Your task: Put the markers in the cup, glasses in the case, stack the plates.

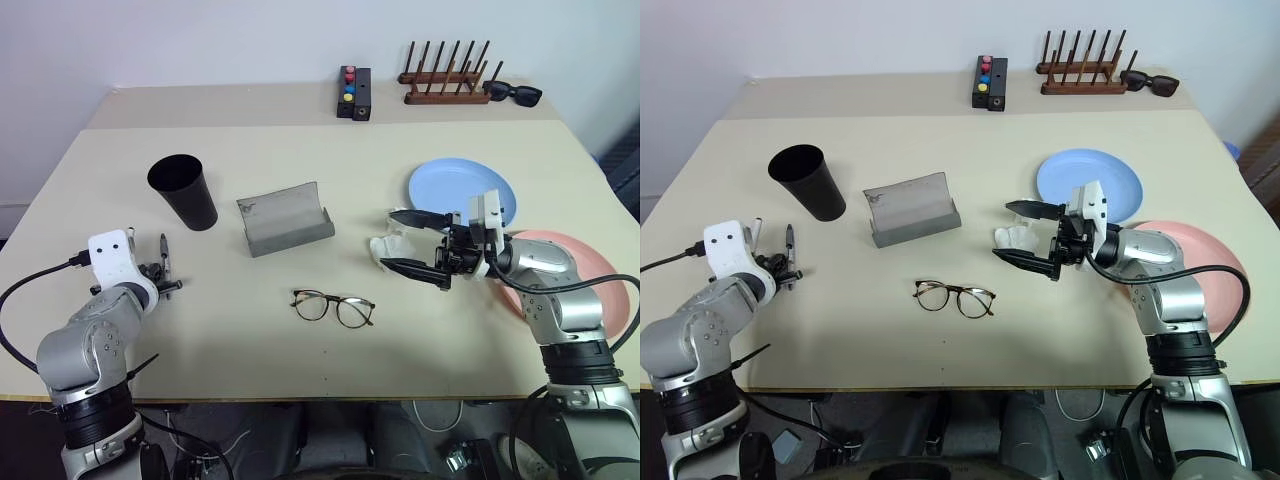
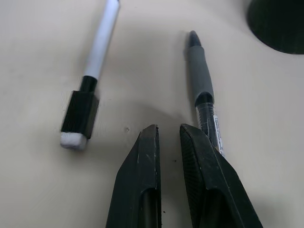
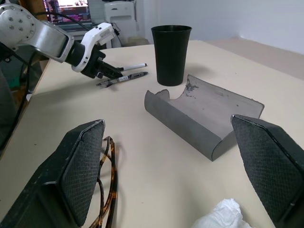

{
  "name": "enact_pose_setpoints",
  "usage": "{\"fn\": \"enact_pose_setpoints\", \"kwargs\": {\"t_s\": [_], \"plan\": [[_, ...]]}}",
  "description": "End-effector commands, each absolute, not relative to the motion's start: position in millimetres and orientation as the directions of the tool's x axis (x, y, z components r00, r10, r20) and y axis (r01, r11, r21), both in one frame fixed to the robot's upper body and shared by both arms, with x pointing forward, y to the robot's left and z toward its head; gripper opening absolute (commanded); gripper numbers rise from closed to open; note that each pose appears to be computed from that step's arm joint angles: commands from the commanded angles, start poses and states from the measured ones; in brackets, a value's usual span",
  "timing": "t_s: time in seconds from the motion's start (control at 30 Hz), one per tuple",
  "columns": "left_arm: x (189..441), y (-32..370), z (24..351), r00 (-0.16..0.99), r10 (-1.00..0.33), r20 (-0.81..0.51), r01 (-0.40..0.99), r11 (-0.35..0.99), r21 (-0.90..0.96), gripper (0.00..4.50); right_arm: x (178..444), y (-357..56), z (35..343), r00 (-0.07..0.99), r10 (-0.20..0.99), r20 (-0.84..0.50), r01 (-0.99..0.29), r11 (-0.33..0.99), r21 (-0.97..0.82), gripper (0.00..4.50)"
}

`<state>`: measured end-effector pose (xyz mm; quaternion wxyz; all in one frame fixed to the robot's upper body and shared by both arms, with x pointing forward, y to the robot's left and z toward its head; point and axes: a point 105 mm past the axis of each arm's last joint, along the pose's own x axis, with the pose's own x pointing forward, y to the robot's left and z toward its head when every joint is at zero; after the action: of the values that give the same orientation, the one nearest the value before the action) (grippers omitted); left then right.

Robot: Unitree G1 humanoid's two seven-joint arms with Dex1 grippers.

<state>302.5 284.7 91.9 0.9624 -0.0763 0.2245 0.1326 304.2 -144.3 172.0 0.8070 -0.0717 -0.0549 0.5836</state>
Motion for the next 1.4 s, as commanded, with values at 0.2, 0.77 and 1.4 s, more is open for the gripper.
{"fn": "enact_pose_setpoints", "kwargs": {"t_s": [0.2,0.77,1.4], "plan": [[299,289,116,0.897,0.228,-0.378,-0.275,0.959,-0.074,4.43,301,-146,188,0.314,0.949,0.034,-0.921,0.313,-0.231,4.37],[308,273,134,0.921,0.187,-0.342,-0.278,0.930,-0.242,4.43,304,-142,192,0.318,0.947,0.035,-0.918,0.317,-0.236,4.37],[326,237,118,0.795,0.375,-0.477,-0.473,0.875,-0.101,4.43,304,-148,193,0.329,0.944,0.028,-0.915,0.326,-0.239,4.37]]}}
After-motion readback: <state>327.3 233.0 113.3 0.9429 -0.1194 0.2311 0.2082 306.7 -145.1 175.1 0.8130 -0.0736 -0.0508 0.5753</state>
